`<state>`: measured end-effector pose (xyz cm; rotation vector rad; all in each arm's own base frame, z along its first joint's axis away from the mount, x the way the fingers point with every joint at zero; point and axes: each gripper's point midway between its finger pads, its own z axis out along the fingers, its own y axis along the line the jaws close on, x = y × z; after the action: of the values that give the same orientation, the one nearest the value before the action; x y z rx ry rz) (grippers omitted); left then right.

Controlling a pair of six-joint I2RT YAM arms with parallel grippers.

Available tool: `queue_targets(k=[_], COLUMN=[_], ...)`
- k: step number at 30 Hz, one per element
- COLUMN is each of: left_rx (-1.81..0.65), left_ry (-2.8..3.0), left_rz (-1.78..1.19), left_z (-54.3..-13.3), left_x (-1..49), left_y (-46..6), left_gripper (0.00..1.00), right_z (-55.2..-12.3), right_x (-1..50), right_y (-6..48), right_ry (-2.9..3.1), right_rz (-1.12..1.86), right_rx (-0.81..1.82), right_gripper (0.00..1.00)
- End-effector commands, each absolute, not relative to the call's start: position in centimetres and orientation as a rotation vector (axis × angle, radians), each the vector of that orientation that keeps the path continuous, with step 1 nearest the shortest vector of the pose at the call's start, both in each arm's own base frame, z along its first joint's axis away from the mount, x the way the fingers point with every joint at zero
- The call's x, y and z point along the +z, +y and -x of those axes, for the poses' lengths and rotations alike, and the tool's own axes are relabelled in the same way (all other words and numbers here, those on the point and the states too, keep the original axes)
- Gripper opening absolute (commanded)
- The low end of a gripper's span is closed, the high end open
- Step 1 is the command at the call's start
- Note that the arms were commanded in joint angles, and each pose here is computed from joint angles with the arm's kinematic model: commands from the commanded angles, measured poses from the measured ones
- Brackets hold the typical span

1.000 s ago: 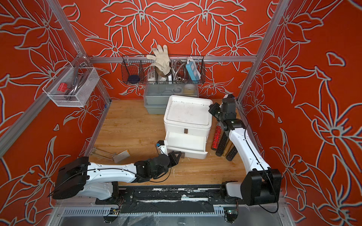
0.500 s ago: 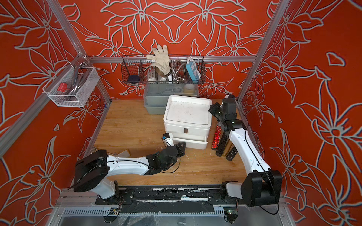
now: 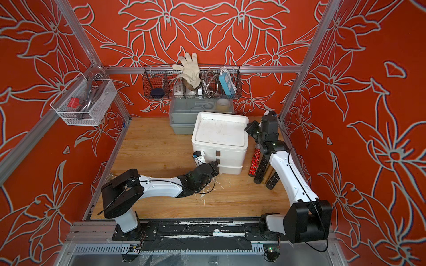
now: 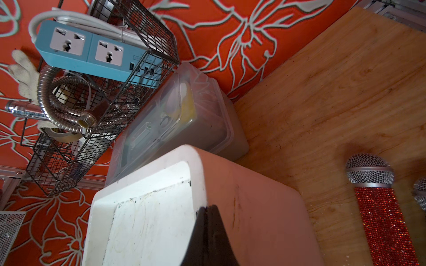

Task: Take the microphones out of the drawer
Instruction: Close the drawer in the storage box.

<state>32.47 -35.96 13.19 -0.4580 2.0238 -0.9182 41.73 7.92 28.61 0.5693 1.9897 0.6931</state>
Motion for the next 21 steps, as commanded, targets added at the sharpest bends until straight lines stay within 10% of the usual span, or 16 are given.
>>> queue_targets(k=[1,5,8,12,21], left_rx=[-0.916,-0.924,-0.972,-1.051,-0.996], left_ry=[2.029,2.049,2.092,2.14,2.102], left_rz=[0.416,0.405,0.362,0.333,0.249], left_z=[-33.1,-33.6,-32.5,-30.0,-26.2], left_x=[13.3,13.0,13.1,13.5,18.6], left_y=[-36.4,-36.0,-36.3,-35.7,-29.6], left_gripper=[0.0,0.0,0.0,0.16,0.57], right_z=[-38.6,-38.6,-38.8,-39.2,-39.6], right_x=[20.8,20.8,21.2,22.5,28.2], right_y=[10.4,10.4,10.3,9.9,7.5], right_ry=[2.315,2.317,2.319,2.288,2.211], right_rz=[-0.583,-0.575,-0.553,-0.531,-0.441], right_rx=[0.711,0.707,0.691,0.674,0.584], right_gripper=[0.0,0.0,0.18,0.49,0.55])
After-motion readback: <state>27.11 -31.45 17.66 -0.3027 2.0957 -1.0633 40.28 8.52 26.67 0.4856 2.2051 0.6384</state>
